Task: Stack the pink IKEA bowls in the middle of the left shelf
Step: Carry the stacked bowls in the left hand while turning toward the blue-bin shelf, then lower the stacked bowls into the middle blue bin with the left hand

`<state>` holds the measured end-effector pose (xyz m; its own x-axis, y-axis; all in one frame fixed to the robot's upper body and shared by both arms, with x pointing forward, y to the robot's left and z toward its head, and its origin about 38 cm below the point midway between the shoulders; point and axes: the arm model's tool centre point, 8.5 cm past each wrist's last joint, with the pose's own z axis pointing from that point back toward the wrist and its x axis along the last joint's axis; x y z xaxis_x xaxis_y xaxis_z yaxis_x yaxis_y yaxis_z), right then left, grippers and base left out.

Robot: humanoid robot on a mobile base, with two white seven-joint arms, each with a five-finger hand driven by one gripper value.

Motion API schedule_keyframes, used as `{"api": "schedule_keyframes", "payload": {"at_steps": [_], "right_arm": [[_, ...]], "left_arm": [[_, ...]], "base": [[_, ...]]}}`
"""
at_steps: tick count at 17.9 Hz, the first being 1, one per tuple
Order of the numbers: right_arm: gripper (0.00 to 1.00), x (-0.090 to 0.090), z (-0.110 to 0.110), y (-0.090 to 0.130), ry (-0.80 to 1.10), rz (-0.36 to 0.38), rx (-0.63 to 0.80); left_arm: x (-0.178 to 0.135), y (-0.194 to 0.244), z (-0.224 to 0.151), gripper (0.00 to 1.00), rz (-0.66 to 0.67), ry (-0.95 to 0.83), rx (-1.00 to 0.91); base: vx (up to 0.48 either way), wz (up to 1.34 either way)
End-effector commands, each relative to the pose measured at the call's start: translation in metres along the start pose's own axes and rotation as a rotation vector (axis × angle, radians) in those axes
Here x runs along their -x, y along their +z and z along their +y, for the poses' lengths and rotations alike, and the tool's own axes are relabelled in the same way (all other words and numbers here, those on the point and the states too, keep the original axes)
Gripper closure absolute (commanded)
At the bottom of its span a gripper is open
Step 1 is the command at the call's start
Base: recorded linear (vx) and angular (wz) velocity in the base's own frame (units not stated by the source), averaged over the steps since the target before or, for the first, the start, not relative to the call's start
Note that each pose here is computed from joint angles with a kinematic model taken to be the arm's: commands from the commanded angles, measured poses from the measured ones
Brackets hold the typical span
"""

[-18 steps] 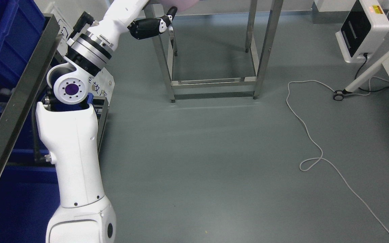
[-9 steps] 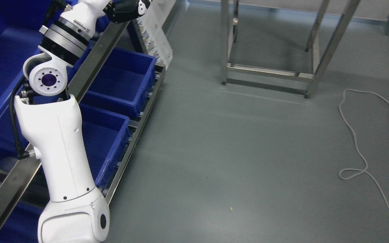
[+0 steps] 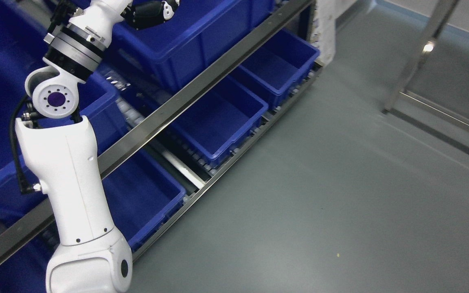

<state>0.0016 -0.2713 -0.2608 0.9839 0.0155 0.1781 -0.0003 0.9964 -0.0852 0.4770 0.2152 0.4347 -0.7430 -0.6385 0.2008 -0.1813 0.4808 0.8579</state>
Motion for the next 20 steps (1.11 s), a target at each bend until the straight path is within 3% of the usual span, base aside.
{"api": "schedule_keyframes", "payload": {"at_steps": [1,6,9,14,20], "right_arm": [[0.00,0.000,-0.011,0.000,0.001,0.000,0.017],[0.00,0.000,-0.011,0.000,0.003,0.000,0.017],[0.00,0.000,-0.011,0.000,0.001,0.000,0.017],[0.00,0.000,-0.011,0.000,0.001,0.000,0.015],[0.00,0.000,-0.011,0.000,0.001,0.000,0.017]], "left_arm": [[-0.024,-0.018,-0.012,0.97,-0.055,-0.010,0.043],[-0.016,-0.015,-0.010,0.97,-0.011,0.020,0.035],[-0.009,-0.016,-0.035,0.97,0.032,0.062,0.100],[0.001,-0.032,-0.064,0.96,0.097,0.071,0.249],[0.023,-0.021,-0.089,0.94,0.196,0.103,0.308]], "base": [[-0.143,1.02],[-0.106,1.00],[-0.020,0.63],[0.009,0.24],[-0.001,0.00]]}}
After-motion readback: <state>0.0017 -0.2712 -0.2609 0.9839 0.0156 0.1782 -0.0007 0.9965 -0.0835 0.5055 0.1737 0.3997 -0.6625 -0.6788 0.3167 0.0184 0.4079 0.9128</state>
